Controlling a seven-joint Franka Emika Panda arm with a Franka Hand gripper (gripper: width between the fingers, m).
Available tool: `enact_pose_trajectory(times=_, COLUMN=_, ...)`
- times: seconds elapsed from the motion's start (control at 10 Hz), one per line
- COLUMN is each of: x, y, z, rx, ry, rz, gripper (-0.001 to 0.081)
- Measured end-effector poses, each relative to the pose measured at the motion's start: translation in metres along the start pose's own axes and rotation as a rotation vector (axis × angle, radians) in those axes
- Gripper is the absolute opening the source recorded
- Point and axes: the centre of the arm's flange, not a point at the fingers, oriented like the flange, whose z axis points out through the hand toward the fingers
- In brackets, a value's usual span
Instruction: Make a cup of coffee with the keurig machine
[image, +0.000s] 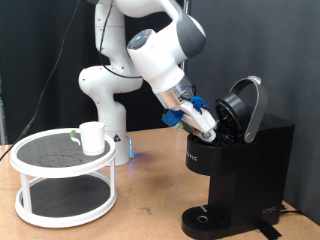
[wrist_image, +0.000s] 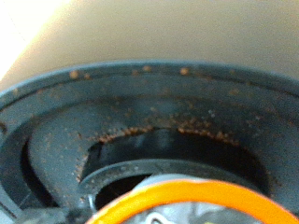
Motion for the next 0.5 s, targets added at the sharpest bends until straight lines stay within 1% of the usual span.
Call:
enact_pose_trajectory(times=0.4, x=0.0008, y=-0.0001, z=0.0008, rx=-0.003, ry=-0.002, rz=0.004, gripper=0.0339)
enact_pose_trajectory(times=0.5, x=0.0010, y=0.0000, z=0.0011, rx=-0.004, ry=-0.003, rz=0.006, gripper=0.0497)
